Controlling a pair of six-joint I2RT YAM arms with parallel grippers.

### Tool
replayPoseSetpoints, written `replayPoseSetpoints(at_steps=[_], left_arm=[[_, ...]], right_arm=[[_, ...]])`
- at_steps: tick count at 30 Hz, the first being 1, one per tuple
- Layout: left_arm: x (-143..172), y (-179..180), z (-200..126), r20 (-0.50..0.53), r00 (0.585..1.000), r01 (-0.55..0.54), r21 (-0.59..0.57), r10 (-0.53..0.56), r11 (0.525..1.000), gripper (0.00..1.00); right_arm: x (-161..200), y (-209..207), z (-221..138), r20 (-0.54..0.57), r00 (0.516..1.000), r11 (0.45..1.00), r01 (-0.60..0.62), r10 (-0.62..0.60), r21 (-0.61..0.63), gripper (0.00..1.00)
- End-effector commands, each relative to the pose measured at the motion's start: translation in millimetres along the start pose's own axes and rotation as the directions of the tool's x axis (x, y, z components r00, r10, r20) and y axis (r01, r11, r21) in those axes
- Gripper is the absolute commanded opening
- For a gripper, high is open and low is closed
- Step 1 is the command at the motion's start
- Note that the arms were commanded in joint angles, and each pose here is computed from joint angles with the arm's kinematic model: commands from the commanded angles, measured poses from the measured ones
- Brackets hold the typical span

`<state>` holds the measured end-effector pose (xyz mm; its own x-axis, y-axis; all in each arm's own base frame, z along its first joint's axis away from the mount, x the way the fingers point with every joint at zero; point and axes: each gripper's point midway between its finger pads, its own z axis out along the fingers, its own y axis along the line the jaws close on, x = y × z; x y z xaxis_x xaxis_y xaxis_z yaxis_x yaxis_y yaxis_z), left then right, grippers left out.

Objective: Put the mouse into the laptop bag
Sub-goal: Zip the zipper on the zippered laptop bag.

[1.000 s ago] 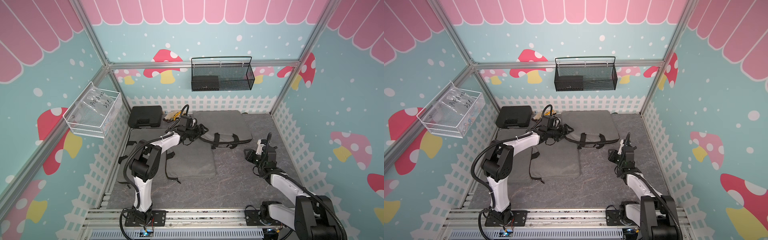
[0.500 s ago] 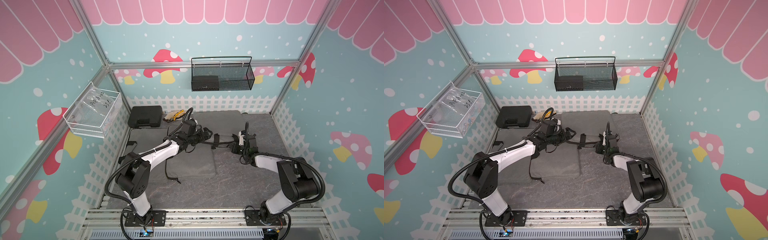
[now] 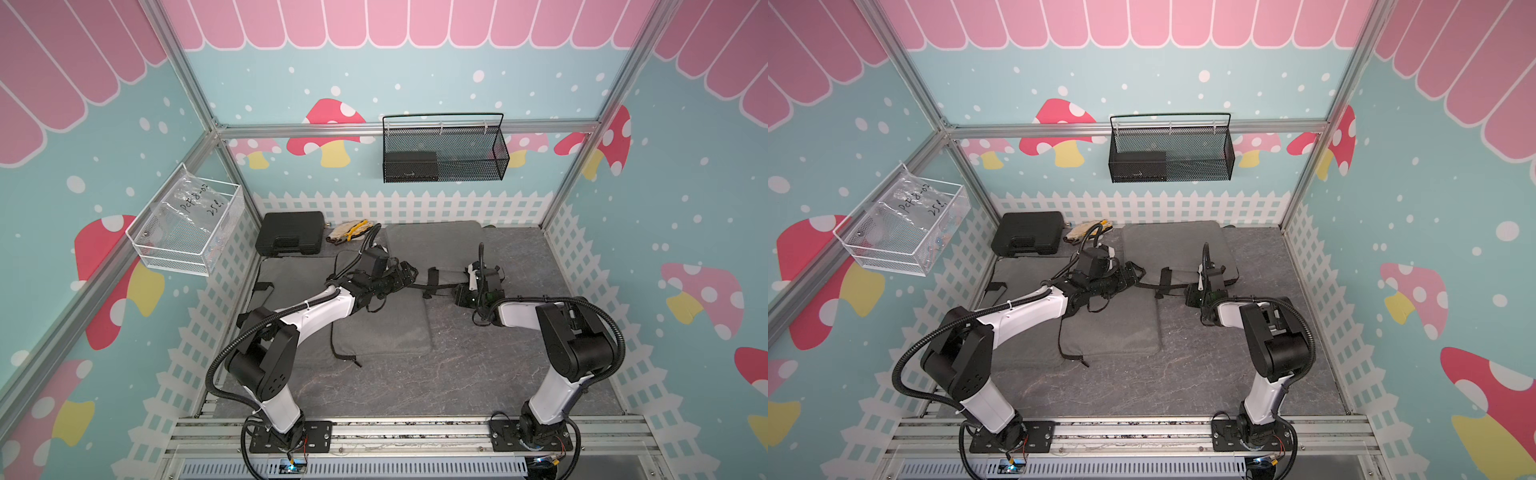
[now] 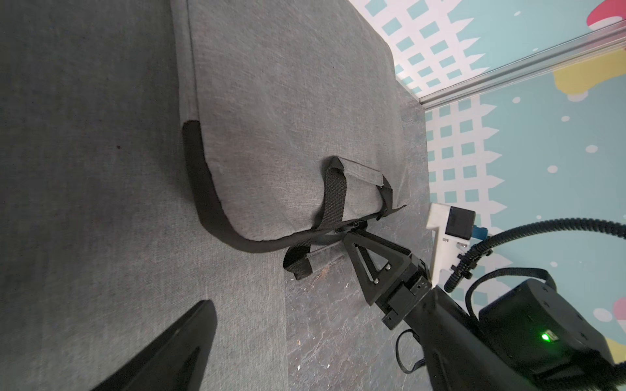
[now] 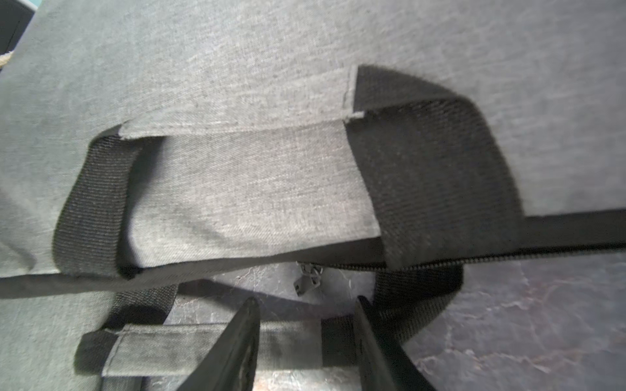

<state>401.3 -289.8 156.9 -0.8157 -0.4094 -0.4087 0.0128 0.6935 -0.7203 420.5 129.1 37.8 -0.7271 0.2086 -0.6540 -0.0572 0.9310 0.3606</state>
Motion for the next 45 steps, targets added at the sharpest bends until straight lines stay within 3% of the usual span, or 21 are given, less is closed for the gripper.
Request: replayPoseSetpoints(at_steps=[1, 16, 34, 39, 42, 45], left_arm=[[-2.8, -2.9, -1.7, 0.015, 1.0, 0.018, 0.019, -0.018, 1.0, 0.97], [-0.1, -0.8, 1.9, 0.009, 0.999, 0.036, 0.028, -0.036, 0.999, 0.96], [7.2, 2.3, 10.3, -0.016, 0.998, 0.062, 0.044, -0.061, 0.997, 0.96], [12.9, 0.9, 11.5, -0.024, 0.998, 0.059, 0.044, -0.058, 0.997, 0.96], [19.1, -1.8, 13.0, -0.031, 0.998, 0.055, 0.046, -0.054, 0.997, 0.96], [26.7, -5.3, 13.9, -0.036, 0.998, 0.061, 0.055, -0.059, 0.997, 0.96]], right_arm=[[-2.9, 4.4, 6.4, 0.005, 1.0, 1.0, 0.02, -0.02, -0.001, 0.48], [4.7, 6.5, 13.4, -0.021, 0.999, 1.0, 0.024, -0.024, -0.006, 0.47], [-9.7, 7.5, 29.4, -0.01, 0.999, 0.995, 0.049, -0.049, 0.083, 0.35], [-1.1, 1.1, 37.7, -0.037, 0.998, 0.99, 0.051, -0.047, 0.128, 0.2], [-1.5, -0.5, 32.8, -0.031, 0.998, 0.989, 0.051, -0.047, 0.142, 0.06], [-9.2, 5.6, 20.0, -0.009, 0.999, 0.99, 0.052, -0.052, 0.132, 0.0]])
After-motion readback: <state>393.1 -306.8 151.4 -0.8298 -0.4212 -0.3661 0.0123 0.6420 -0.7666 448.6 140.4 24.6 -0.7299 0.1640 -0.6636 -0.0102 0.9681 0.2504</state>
